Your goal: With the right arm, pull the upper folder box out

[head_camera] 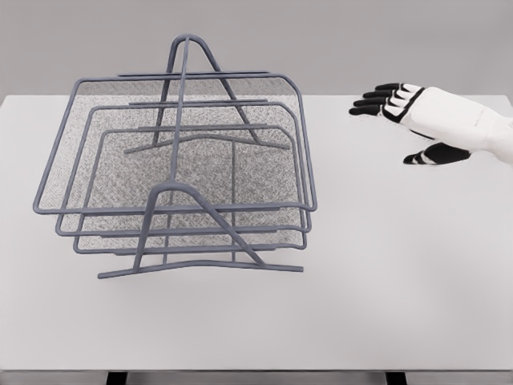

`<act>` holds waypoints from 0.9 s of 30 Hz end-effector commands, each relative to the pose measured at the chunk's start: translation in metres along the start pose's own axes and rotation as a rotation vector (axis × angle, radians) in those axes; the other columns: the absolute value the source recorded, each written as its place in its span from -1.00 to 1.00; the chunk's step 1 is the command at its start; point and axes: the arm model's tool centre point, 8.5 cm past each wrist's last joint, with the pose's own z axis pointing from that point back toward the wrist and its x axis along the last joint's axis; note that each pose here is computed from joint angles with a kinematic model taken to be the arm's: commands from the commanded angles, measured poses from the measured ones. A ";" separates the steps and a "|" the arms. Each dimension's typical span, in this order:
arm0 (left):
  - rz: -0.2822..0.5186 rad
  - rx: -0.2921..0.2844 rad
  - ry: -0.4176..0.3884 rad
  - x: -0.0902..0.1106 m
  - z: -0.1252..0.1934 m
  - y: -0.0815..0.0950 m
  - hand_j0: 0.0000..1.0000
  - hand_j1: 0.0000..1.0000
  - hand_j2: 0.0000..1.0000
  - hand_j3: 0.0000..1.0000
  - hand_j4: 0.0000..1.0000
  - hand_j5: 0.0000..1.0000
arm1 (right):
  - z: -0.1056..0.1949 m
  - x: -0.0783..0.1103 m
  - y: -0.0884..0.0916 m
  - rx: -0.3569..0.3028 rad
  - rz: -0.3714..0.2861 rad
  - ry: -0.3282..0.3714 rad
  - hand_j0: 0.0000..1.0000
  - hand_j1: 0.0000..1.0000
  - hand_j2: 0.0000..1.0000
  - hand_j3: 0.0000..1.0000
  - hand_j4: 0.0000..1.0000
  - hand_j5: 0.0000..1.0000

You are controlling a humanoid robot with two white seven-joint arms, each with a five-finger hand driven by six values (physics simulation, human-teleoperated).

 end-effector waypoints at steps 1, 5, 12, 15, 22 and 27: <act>0.001 0.000 0.000 0.000 0.000 0.000 1.00 1.00 1.00 1.00 1.00 1.00 | 0.001 -0.002 0.002 -0.011 -0.038 -0.007 1.00 1.00 1.00 1.00 1.00 1.00; 0.001 0.000 0.000 0.000 0.000 0.000 1.00 1.00 1.00 1.00 1.00 1.00 | -0.050 0.005 -0.017 0.043 0.014 -0.104 1.00 1.00 1.00 1.00 1.00 1.00; 0.001 0.000 0.000 0.000 0.000 0.000 1.00 1.00 1.00 1.00 1.00 1.00 | -0.083 0.006 -0.008 0.120 0.008 -0.150 1.00 1.00 1.00 1.00 1.00 1.00; 0.001 0.000 0.000 0.000 0.000 0.000 1.00 1.00 1.00 1.00 1.00 1.00 | -0.095 0.014 -0.012 0.131 0.028 -0.180 1.00 1.00 1.00 1.00 1.00 1.00; 0.001 0.000 0.000 0.000 0.000 0.000 1.00 1.00 1.00 1.00 1.00 1.00 | -0.113 0.023 0.007 0.226 0.033 -0.224 1.00 1.00 1.00 1.00 1.00 1.00; 0.001 0.000 0.000 0.000 0.000 0.000 1.00 1.00 1.00 1.00 1.00 1.00 | -0.113 0.024 0.018 0.259 0.031 -0.224 1.00 1.00 1.00 1.00 1.00 1.00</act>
